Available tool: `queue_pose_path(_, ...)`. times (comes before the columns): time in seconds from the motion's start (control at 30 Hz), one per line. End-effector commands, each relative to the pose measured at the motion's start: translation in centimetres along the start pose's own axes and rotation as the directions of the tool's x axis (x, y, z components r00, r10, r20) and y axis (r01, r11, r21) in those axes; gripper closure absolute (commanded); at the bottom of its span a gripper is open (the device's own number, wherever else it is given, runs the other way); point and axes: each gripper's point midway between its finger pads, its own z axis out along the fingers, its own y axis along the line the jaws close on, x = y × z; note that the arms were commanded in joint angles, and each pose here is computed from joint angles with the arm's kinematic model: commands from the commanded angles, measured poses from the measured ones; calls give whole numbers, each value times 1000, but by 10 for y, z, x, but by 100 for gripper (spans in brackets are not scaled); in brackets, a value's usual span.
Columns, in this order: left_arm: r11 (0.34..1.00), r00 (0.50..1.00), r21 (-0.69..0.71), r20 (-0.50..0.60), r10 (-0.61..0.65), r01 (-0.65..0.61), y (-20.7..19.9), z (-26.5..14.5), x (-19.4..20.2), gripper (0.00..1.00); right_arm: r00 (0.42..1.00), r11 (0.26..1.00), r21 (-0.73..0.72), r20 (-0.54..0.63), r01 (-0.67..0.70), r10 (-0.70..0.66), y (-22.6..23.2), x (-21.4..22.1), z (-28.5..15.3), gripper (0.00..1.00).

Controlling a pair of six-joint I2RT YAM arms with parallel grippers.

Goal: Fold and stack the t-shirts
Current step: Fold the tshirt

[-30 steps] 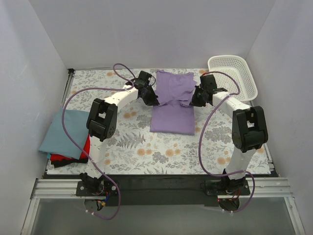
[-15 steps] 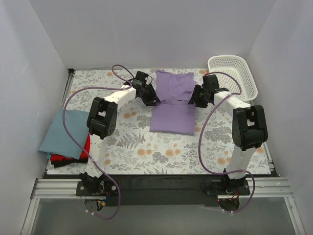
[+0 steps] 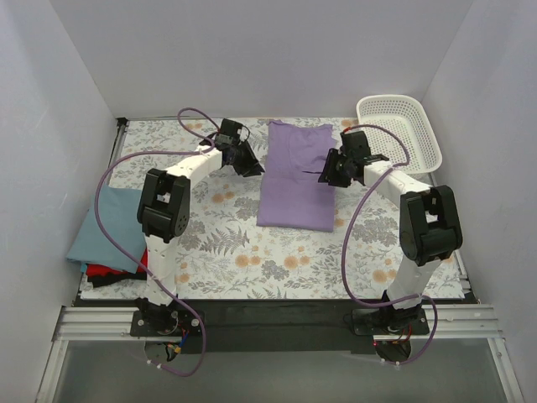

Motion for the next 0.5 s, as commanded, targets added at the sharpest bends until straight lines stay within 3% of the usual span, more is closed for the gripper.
queue_pose_path(0.0,997,999,51,-8,52,-51,-25,-25,19,83,999,999,-18,19,33,-33,11,4,-8,54)
queue_pose_path(0.2,993,995,88,-57,83,-78,-29,-15,47,88,999,999,13,-17,47,-47,3,20,5,59)
queue_pose_path(0.47,998,993,27,-99,60,-57,-3,3,63,89,997,997,66,-60,42,-38,-18,33,20,60)
